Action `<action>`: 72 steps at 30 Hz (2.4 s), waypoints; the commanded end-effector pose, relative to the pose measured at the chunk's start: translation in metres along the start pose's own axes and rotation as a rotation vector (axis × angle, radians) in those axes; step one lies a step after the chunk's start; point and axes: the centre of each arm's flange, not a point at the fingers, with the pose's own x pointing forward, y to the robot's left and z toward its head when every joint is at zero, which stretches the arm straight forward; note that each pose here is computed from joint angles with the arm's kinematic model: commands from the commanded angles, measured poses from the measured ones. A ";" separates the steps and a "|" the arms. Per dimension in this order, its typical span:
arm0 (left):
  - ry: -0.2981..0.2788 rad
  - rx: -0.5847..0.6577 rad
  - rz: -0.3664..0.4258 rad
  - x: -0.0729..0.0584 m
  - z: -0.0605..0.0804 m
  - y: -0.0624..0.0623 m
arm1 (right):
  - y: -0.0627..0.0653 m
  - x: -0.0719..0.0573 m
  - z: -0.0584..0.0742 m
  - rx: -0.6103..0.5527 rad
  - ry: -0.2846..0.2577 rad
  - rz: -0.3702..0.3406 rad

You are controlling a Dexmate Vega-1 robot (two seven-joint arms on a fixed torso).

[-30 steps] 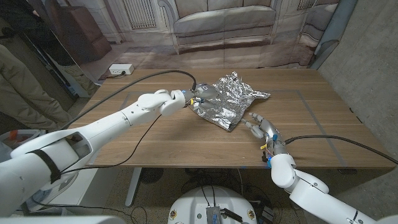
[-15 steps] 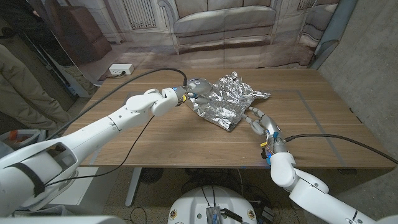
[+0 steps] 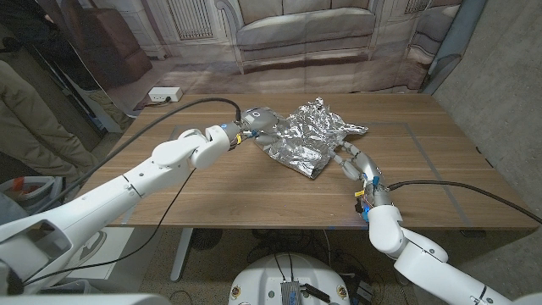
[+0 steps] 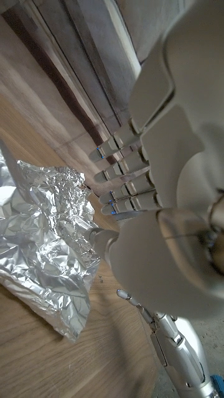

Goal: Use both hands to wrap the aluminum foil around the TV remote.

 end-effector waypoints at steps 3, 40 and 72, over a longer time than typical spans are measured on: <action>0.067 -0.011 0.006 -0.041 -0.001 -0.003 | -0.005 0.002 0.007 0.008 -0.004 0.004; -0.050 0.085 -0.081 0.003 0.026 -0.077 | -0.006 -0.003 0.005 0.034 0.014 0.000; -0.071 -0.015 -0.075 0.039 0.035 -0.096 | -0.003 -0.006 0.000 0.071 0.037 -0.008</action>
